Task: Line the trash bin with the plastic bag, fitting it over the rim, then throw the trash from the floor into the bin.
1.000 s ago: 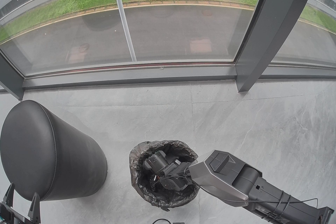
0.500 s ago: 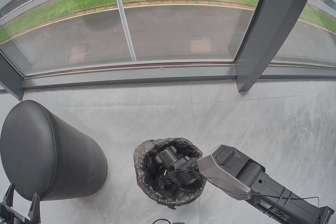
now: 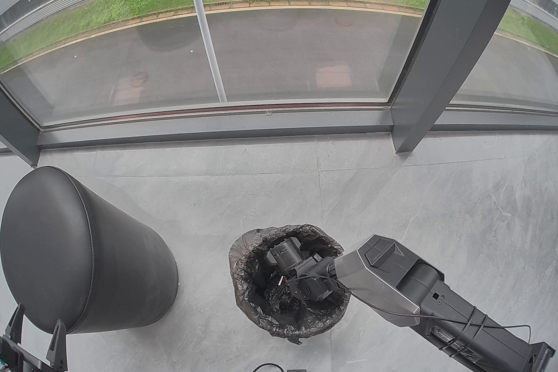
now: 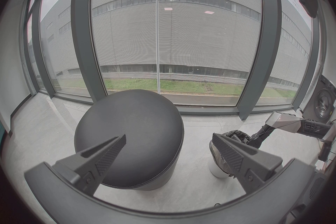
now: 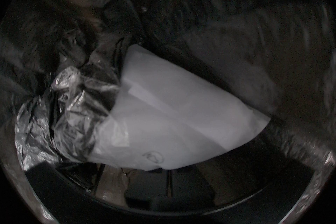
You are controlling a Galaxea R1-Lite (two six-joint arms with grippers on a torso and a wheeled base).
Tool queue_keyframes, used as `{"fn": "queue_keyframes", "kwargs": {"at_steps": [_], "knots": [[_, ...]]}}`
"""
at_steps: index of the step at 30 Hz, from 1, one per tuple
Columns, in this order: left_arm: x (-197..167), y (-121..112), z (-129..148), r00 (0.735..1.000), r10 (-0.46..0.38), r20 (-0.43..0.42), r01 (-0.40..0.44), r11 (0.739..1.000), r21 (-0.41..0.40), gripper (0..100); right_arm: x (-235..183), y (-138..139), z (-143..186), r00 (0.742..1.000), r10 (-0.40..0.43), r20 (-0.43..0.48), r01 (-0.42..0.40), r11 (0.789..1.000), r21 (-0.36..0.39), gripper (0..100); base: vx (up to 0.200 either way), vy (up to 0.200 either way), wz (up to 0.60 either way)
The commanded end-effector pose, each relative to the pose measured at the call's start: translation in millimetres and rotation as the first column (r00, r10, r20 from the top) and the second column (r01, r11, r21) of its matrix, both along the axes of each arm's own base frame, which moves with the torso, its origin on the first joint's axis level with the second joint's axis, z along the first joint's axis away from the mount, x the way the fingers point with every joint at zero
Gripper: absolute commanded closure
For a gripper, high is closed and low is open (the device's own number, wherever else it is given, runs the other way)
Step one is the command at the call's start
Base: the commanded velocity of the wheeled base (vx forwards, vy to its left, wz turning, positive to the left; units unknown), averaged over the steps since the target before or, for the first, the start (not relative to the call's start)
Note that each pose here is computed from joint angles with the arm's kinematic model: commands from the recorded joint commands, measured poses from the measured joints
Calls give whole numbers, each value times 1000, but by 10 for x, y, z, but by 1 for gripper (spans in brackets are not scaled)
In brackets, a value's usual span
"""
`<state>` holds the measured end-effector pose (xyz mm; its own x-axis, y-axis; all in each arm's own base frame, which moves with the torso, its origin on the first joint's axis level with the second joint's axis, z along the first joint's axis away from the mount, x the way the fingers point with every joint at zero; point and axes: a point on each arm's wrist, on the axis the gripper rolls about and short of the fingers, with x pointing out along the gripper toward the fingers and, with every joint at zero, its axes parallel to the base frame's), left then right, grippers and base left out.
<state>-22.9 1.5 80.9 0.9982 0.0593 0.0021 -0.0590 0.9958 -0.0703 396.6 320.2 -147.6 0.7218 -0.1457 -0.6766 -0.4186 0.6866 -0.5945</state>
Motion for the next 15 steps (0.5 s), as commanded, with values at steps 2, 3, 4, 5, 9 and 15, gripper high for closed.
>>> {"fn": "queue_keyframes", "kwargs": {"at_steps": [2,3,4,5,9,15], "knots": [[-10,0,-10,1000,0,13,0,1000,0,0,74,-54,40,1000,-16,19,16,1000,15,100,0,0,0],[-12,0,-10,1000,0,15,0,1000,0,0,71,-47,42,1000,-15,21,14,1000,17,100,0,0,0],[-12,0,-10,1000,0,15,0,1000,0,0,71,-47,42,1000,-15,21,14,1000,17,100,0,0,0],[-12,0,-10,1000,0,15,0,1000,0,0,68,-39,43,1000,-13,24,13,1000,19,100,0,0,0],[-12,0,-10,1000,0,15,0,1000,0,0,42,-9,36,1000,-3,22,3,1000,16,100,0,0,0],[-12,0,-10,1000,0,15,0,1000,0,0,78,-31,78,999,-12,32,11,1000,23,100,0,0,0]]}}
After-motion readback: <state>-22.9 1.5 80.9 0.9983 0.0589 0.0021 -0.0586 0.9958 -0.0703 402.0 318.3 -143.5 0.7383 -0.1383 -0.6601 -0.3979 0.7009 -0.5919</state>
